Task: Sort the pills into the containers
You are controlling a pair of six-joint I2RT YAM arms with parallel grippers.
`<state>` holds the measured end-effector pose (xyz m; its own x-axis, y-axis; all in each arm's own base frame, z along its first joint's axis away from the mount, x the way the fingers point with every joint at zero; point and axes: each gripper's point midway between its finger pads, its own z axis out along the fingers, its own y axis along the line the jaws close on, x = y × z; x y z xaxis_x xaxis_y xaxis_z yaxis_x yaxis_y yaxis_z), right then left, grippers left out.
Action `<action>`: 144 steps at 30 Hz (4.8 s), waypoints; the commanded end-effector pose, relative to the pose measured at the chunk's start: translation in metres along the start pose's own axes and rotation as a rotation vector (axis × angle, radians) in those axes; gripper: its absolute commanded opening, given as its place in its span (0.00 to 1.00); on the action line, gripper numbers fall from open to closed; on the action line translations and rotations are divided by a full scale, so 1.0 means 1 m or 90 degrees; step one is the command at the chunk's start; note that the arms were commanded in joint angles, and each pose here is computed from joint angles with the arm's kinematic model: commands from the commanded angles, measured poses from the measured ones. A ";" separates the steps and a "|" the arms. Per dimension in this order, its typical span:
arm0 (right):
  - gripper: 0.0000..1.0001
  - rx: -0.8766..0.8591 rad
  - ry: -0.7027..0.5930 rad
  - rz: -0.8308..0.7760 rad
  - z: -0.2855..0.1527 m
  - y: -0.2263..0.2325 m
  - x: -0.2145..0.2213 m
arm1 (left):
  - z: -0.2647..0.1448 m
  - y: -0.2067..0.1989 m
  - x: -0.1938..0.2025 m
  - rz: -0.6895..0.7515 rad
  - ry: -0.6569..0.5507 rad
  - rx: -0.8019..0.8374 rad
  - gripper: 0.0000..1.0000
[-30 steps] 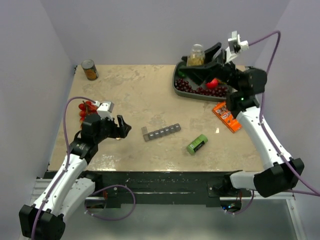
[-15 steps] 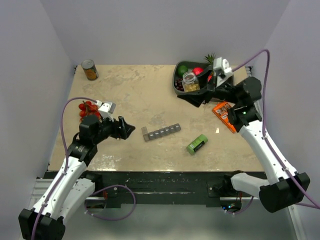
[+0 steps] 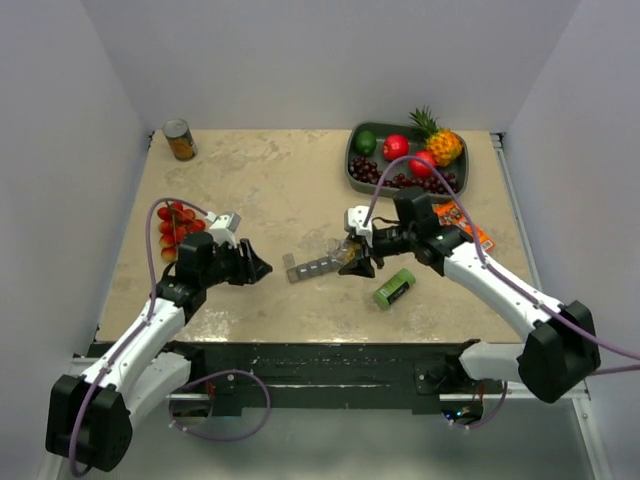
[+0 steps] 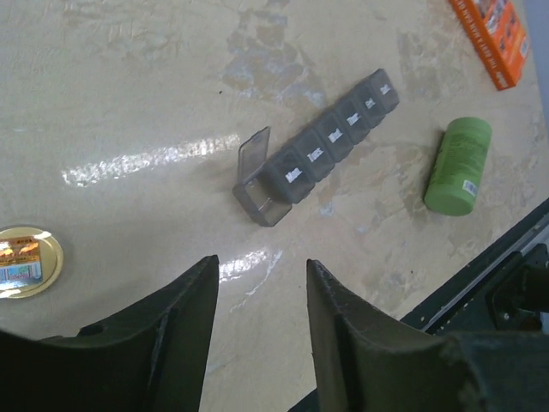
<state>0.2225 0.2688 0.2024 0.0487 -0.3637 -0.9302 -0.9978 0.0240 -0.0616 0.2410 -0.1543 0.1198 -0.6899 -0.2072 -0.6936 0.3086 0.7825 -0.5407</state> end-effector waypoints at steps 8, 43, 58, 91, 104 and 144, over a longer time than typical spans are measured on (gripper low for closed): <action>0.01 -0.055 0.116 -0.018 0.044 -0.002 0.045 | 0.025 0.029 -0.012 -0.040 0.015 -0.093 0.28; 0.01 -0.046 0.110 -0.027 0.035 0.001 0.046 | 0.082 -0.009 -0.034 0.065 0.049 0.116 0.57; 0.01 -0.045 0.101 -0.028 0.032 0.001 0.044 | 0.110 -0.007 -0.012 0.147 0.112 0.080 0.52; 0.01 -0.045 0.108 -0.020 0.033 0.001 0.053 | 0.080 -0.018 0.028 0.103 0.130 0.063 0.10; 0.01 -0.076 0.156 -0.041 0.040 0.010 0.079 | 0.077 -0.024 0.045 0.137 0.157 0.078 0.16; 0.02 -0.144 0.402 -0.086 0.085 0.023 0.106 | -0.053 0.034 -0.104 0.296 -0.191 -0.299 0.88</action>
<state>0.2044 0.3056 0.0616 0.2159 -0.8170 -0.5347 -0.9700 -0.2422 -0.0217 0.2795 -0.0835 0.1874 -0.3761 0.0864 -0.9225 0.2037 0.9790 0.0086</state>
